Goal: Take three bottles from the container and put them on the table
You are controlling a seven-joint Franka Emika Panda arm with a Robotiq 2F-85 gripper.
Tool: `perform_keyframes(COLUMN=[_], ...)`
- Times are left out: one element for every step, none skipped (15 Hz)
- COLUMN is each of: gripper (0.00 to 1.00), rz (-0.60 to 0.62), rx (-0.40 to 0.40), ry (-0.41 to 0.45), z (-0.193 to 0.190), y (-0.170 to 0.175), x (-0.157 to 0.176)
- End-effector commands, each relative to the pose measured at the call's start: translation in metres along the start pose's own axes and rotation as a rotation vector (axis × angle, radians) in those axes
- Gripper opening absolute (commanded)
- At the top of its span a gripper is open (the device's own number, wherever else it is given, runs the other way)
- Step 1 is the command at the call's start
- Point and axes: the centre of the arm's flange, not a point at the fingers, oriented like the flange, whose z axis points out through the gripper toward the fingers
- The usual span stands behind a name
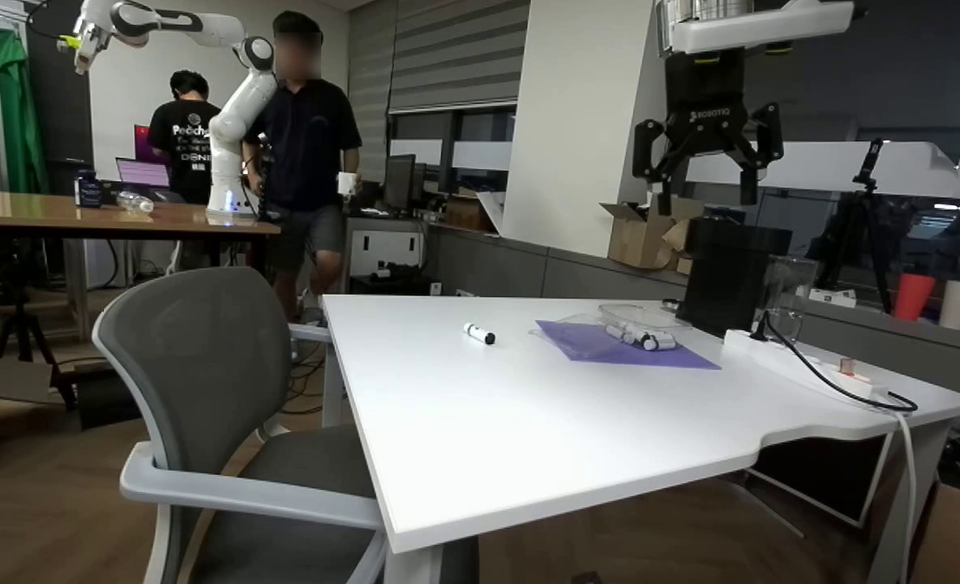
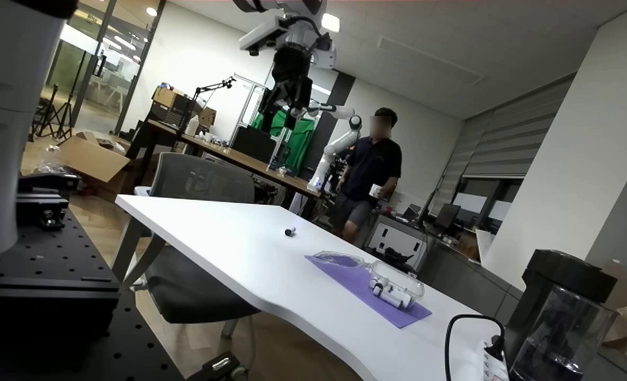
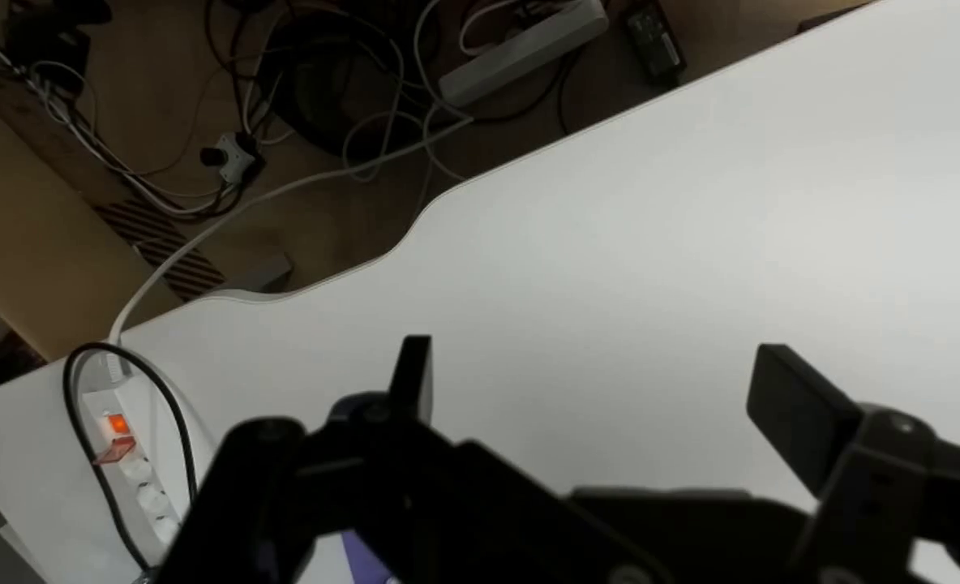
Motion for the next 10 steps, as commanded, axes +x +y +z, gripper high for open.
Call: perform_keyframes(gripper=[1.0, 1.0, 1.0, 1.0, 1.0, 1.0, 1.0, 1.0, 1.0, 1.0], rz=[-0.021, -0.055, -0.104, -0.139, -0.182, -0.202, -0.227, -0.251, -0.265, -0.27], rx=[0.006, 0.029, 0.06, 0.084, 0.108, 0.115, 0.119, 0.125, 0.133, 0.138], ry=[0.05, 0.064, 0.08, 0.095, 0.1, 0.108, 0.108, 0.103, 0.097, 0.089], z=[0.001, 0.0, 0.0, 0.0, 0.0, 0.0, 0.002, 0.003, 0.004, 0.005], y=[0.017, 0.027, 0.04, 0.052, 0.067, 0.082, 0.1, 0.115, 0.131, 0.145], x=[0.024, 0.036, 0.049, 0.063, 0.082, 0.099, 0.121, 0.139, 0.158, 0.177])
